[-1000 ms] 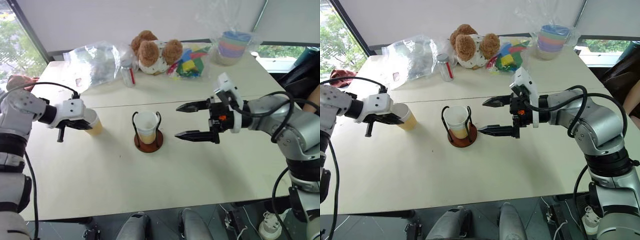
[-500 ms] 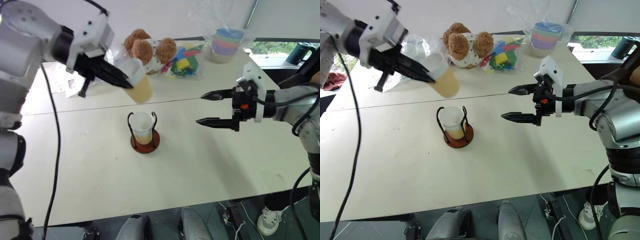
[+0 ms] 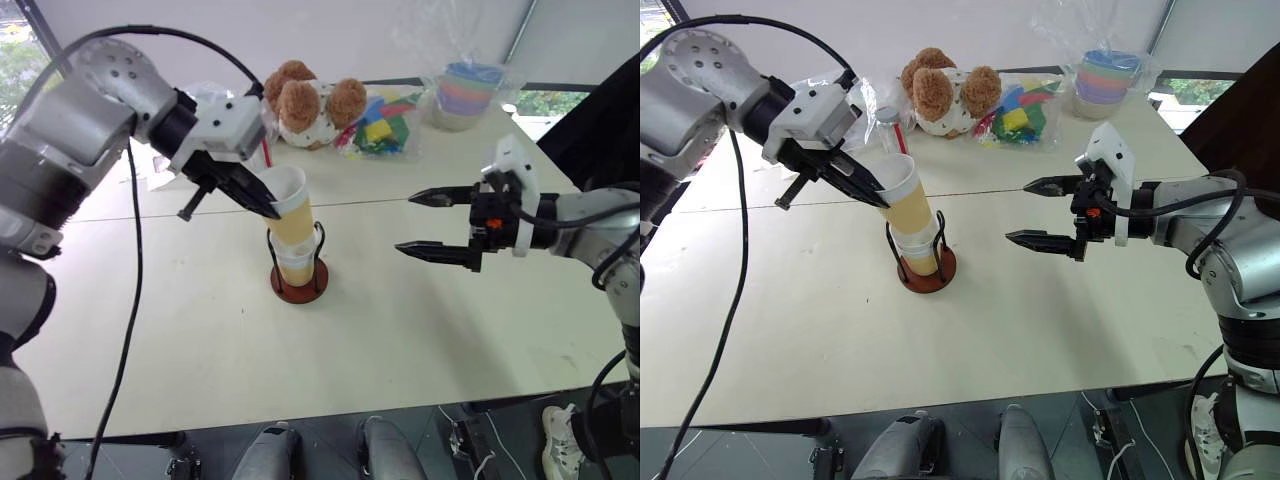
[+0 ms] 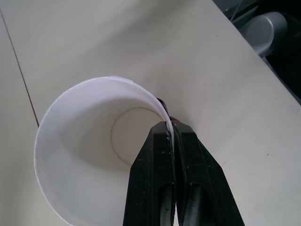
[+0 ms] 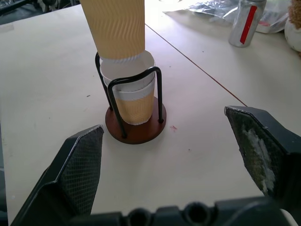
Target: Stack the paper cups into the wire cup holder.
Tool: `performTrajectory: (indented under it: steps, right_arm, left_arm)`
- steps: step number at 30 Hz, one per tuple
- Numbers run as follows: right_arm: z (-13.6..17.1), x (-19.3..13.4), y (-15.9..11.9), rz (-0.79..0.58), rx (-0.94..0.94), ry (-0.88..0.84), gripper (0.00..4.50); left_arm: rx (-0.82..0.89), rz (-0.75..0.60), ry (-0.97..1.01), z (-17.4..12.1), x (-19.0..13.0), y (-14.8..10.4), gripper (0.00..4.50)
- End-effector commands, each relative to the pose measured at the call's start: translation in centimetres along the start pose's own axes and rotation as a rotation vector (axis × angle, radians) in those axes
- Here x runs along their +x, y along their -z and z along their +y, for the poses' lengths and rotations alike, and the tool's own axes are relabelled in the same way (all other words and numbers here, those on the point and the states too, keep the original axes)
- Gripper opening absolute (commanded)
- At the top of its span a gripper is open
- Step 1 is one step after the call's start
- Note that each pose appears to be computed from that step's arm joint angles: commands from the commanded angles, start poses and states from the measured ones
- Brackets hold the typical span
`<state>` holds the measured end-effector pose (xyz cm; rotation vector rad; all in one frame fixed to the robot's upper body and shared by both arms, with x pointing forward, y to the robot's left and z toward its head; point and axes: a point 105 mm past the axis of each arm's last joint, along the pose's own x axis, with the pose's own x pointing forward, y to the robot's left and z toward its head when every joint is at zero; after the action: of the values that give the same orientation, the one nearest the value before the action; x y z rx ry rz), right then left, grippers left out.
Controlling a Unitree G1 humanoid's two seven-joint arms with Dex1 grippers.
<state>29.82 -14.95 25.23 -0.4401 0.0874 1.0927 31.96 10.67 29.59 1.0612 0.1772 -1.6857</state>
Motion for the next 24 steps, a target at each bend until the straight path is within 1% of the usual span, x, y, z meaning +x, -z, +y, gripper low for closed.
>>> performTrajectory:
  steps: [1,8,11,12,13,14,15,18,21,24]
  right_arm:
    - [0.2,-0.4,-1.3,-0.045,-0.046,0.015,4.50]
    - [0.4,-0.3,-1.3,-0.062,-0.029,0.022,4.50]
    - [0.4,-0.2,-1.2,-0.062,-0.024,0.022,4.50]
    - [0.5,-0.2,-1.1,-0.061,-0.024,0.020,4.50]
    - [0.5,-0.2,-1.1,-0.060,-0.023,0.020,4.50]
    - [0.5,-0.2,-1.1,-0.058,-0.023,0.020,4.50]
    - [0.4,-0.2,-1.0,-0.058,-0.022,0.020,4.50]
    - [0.2,0.0,-0.9,-0.056,-0.017,0.020,4.50]
    - [-0.1,0.3,0.1,-0.023,-0.005,0.042,4.50]
    - [-0.9,0.9,1.7,-0.005,0.025,0.096,4.50]
  left_arm:
    - [0.069,0.048,0.001,0.5,-0.2,-0.3,0.05]
    - [0.092,0.067,0.029,0.6,0.5,0.1,0.05]
    - [0.099,0.066,0.024,1.0,0.7,0.2,0.81]
    - [0.096,0.057,0.019,1.1,0.7,0.1,1.25]
    - [0.093,0.048,0.014,1.2,0.6,-0.1,1.90]
    - [0.091,0.043,0.008,1.3,0.5,-0.2,2.24]
    - [0.091,0.040,0.006,1.3,0.5,-0.2,2.70]
    - [0.073,0.020,-0.034,1.7,-0.2,-0.4,2.70]
    - [-0.008,-0.078,-0.156,2.8,-2.3,-0.8,2.70]
    - [-0.043,-0.157,-0.425,4.0,-4.8,0.6,2.70]
